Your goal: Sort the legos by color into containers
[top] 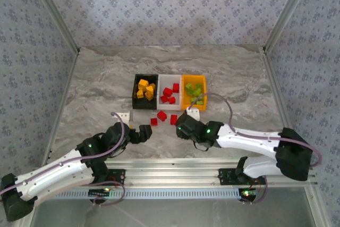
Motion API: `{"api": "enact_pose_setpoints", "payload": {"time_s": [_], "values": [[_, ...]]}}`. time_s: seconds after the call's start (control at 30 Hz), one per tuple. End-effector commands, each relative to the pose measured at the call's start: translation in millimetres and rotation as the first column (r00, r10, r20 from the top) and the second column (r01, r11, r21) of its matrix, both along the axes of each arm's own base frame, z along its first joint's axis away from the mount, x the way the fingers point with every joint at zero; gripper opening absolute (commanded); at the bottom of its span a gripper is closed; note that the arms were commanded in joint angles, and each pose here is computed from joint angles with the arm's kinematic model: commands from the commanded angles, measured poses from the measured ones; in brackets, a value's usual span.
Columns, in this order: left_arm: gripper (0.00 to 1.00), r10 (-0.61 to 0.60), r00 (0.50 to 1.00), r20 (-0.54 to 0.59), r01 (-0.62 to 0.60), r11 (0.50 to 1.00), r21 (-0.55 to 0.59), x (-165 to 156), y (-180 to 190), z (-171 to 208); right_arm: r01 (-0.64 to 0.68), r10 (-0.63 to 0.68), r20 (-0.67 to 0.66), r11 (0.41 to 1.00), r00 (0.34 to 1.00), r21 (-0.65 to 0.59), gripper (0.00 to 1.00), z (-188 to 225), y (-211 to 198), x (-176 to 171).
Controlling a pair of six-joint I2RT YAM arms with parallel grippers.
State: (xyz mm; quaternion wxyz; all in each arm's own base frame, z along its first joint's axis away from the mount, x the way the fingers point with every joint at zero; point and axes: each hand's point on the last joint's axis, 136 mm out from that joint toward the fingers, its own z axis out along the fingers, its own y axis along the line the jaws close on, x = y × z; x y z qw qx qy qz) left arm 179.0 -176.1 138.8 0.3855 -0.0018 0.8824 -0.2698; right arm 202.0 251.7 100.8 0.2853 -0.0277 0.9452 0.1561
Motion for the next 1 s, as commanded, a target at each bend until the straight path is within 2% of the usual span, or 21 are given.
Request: {"api": "enact_pose_setpoints", "payload": {"time_s": [0.0, 0.07, 0.23, 0.37, 0.53, 0.6, 0.63, 0.67, 0.73, 0.97], "values": [[0.99, 0.025, 1.0, 0.011, -0.025, 1.0, -0.008, 1, 5, 2, -0.081, 0.08, 0.045, 0.997, 0.996, 0.0, 0.41, 37, 10, 17], [0.99, 0.026, 1.0, 0.016, -0.026, 1.0, -0.011, 1, 5, 3, -0.084, 0.083, 0.068, 0.996, 0.994, 0.011, 0.41, 51, 21, 40], [0.99, 0.027, 1.0, 0.01, -0.027, 1.0, 0.01, 1, 7, 0, -0.05, 0.047, 0.086, 0.998, 0.995, 0.035, 0.42, 55, 44, 106], [0.99, 0.035, 0.999, 0.008, -0.036, 0.999, 0.027, 2, 8, -3, -0.03, 0.033, 0.098, 0.999, 0.995, -0.029, 0.43, 48, 60, 153], [0.99, 0.024, 1.0, 0.011, -0.025, 0.997, 0.067, 6, 4, -7, 0.025, -0.02, 0.057, 0.997, 0.998, -0.078, 0.44, 27, 65, 190], [0.99, 0.013, 1.0, 0.013, -0.014, 0.996, 0.089, 8, 0, -10, 0.05, -0.046, 0.057, 0.997, 0.997, -0.066, 0.51, 24, 63, 202], [0.99, 0.006, 1.0, 0.012, -0.007, 0.995, 0.101, 9, -2, -12, 0.054, -0.051, 0.062, 0.997, 0.997, -0.048, 0.58, 25, 64, 207], [0.99, -0.002, 1.0, 0.01, 0.001, 0.994, 0.111, 10, -4, -14, 0.052, -0.05, 0.066, 0.998, 0.997, -0.032, 0.67, 28, 66, 210], [0.99, -0.021, 1.0, 0.004, 0.02, 0.99, 0.137, 12, -9, -18, 0.047, -0.047, 0.091, 0.999, 0.995, 0.001, 0.77, 39, 69, 212], [0.99, -0.081, 0.996, -0.025, 0.084, 0.979, 0.186, 32, -27, -29, 0.016, -0.03, 0.182, 0.997, 0.983, 0.074, 0.82, 83, 61, 180]]}}
